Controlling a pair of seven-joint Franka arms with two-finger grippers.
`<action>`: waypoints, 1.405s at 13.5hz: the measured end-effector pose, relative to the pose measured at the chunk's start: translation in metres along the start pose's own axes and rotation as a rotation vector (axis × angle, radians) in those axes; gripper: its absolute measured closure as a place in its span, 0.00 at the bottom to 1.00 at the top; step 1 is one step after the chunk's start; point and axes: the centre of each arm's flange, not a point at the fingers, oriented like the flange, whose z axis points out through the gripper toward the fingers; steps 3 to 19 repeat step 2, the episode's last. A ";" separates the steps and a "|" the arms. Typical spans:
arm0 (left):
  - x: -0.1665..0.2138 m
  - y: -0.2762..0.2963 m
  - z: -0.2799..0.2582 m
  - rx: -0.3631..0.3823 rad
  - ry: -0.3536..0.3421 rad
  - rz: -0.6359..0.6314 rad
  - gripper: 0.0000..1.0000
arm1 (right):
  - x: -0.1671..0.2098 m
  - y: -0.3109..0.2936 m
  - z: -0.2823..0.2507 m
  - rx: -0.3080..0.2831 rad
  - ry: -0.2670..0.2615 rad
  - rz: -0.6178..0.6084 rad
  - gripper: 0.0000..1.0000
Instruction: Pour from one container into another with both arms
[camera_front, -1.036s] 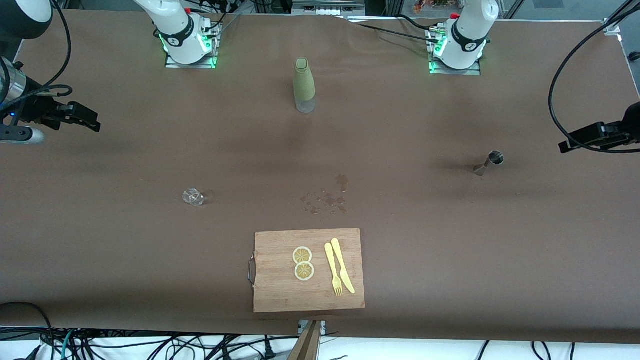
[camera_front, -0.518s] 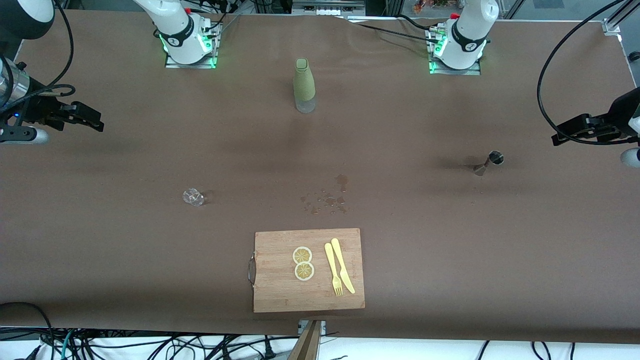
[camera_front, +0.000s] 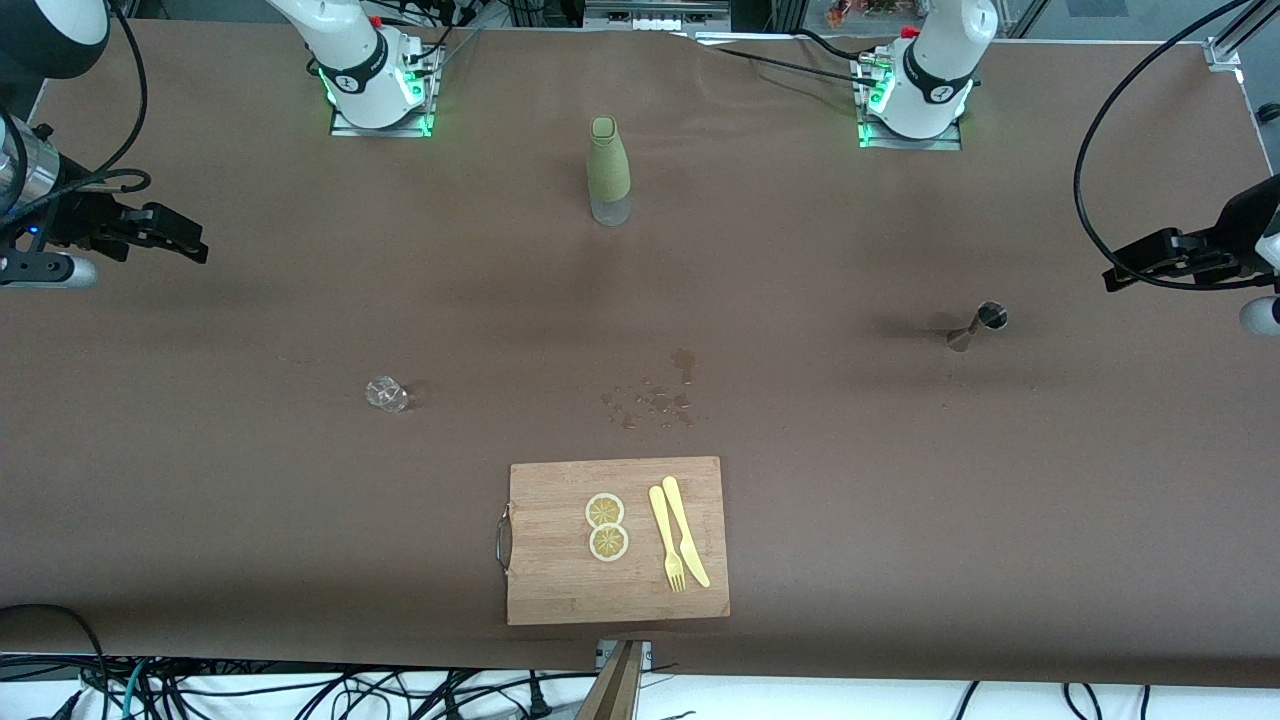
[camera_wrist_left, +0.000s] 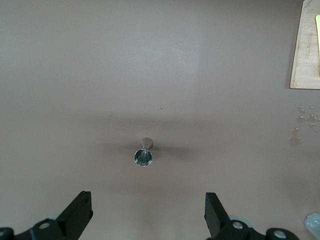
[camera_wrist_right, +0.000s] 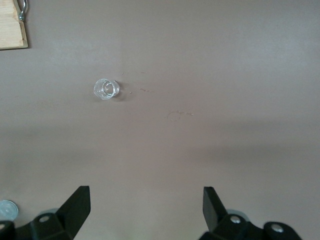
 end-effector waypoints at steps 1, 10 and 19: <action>0.000 0.000 0.000 0.000 0.000 0.000 0.00 | 0.000 0.000 0.000 0.000 0.000 0.000 0.00; 0.000 0.000 0.000 0.000 0.000 0.000 0.00 | 0.000 0.000 0.000 0.000 -0.001 0.000 0.00; 0.000 0.000 0.000 0.000 0.000 0.000 0.00 | 0.000 0.000 0.000 0.000 -0.001 0.000 0.00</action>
